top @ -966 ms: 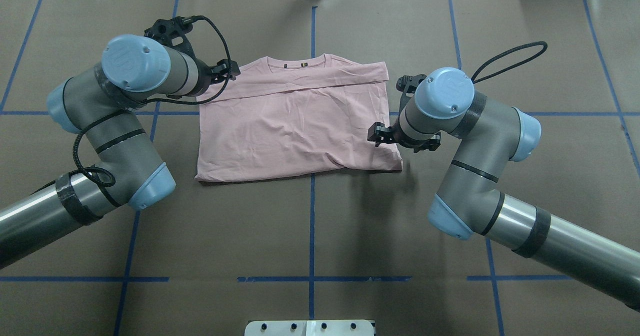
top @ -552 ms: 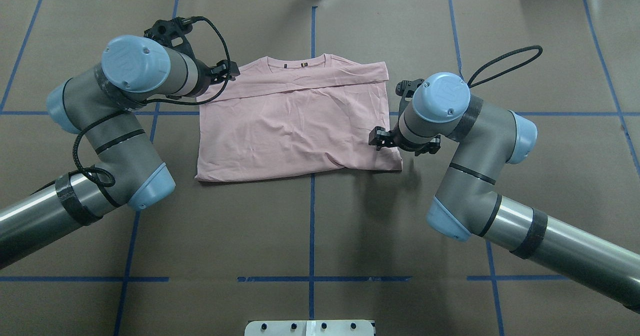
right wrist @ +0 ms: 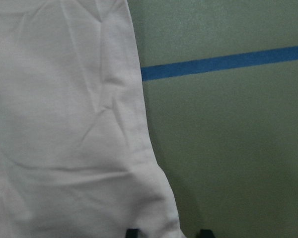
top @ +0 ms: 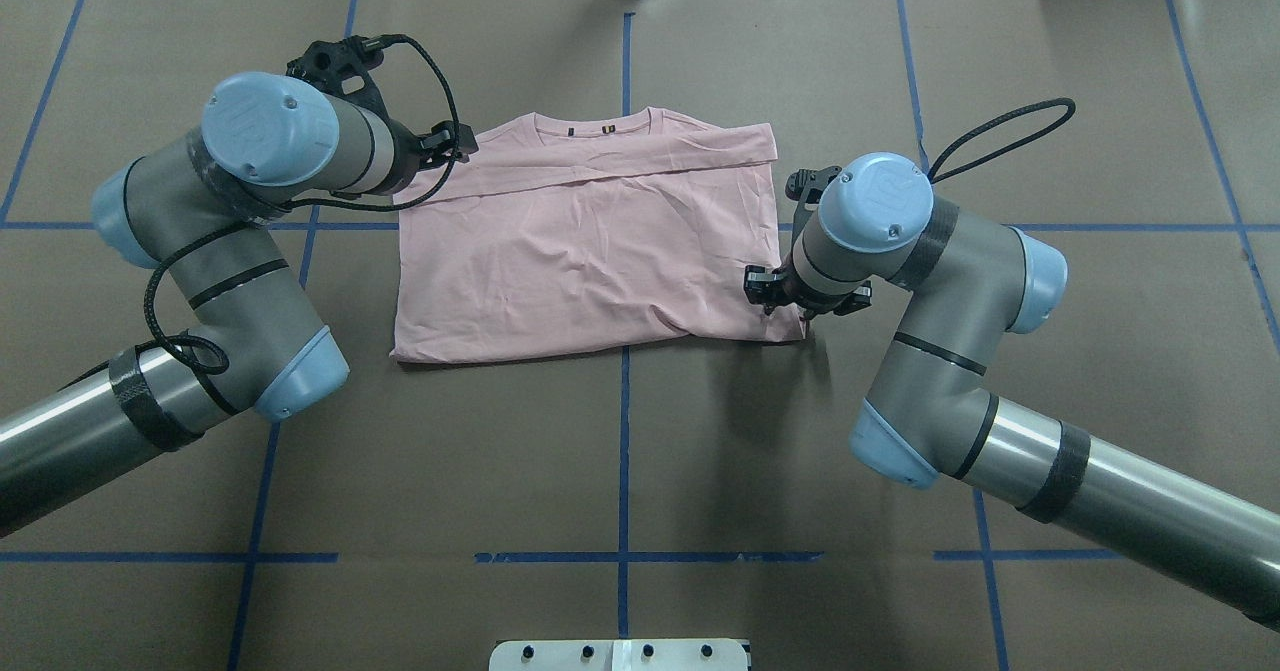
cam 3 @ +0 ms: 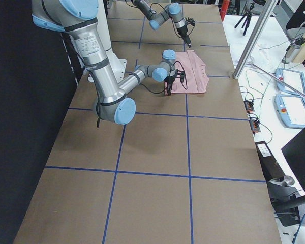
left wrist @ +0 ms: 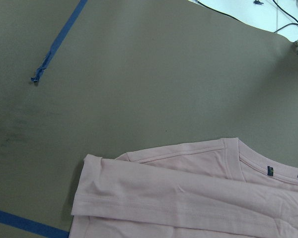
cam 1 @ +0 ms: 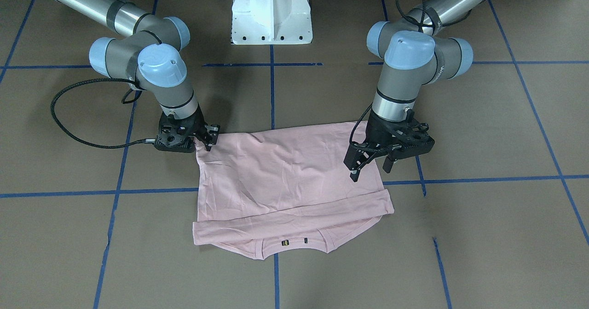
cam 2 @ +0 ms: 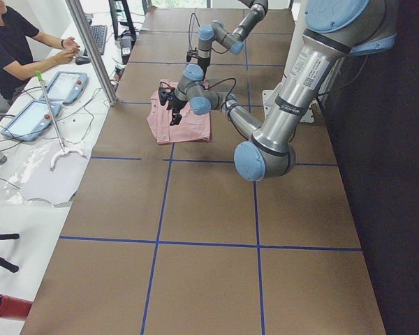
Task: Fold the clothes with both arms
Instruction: 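Move the right gripper to the folded shirt's near corner and grasp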
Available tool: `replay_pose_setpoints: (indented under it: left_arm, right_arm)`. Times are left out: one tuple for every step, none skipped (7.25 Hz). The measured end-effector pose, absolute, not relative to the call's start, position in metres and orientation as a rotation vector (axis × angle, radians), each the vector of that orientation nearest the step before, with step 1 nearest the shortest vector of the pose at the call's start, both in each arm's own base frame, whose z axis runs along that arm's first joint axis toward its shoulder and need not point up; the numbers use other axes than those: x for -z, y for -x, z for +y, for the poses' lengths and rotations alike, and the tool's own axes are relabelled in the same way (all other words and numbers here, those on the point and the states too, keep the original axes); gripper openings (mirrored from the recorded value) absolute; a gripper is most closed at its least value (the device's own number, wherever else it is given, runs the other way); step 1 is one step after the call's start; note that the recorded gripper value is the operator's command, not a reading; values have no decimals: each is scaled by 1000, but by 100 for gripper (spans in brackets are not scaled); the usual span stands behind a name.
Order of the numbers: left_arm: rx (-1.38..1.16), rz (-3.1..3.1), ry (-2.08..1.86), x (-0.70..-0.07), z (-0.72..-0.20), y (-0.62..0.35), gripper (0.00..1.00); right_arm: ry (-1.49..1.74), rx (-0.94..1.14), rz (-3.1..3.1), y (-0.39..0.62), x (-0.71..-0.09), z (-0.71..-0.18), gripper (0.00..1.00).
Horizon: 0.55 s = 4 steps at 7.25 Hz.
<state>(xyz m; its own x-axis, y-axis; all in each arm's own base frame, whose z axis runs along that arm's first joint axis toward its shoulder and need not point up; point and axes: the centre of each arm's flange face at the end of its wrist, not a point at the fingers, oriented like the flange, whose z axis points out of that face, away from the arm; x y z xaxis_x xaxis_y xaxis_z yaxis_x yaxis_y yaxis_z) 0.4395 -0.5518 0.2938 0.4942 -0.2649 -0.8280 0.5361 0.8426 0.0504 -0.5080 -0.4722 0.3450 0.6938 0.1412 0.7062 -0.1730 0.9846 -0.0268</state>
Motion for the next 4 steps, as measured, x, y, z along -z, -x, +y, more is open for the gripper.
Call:
replay_pose_setpoints:
  left_arm:
    - [495, 936, -322, -294, -552, -440, 100]
    - [495, 936, -323, -294, -552, -439, 100]
    - [495, 936, -323, -293, -552, -439, 100]
    - [495, 937, -324, -293, -552, -439, 100]
  right_arm:
    - [-41, -171, -785, 510, -345, -469, 0]
    - [-38, -168, -788, 510, -344, -468, 0]
    - [-36, -165, -794, 509, -342, -468, 0]
    - [-34, -164, -803, 507, -339, -467, 0]
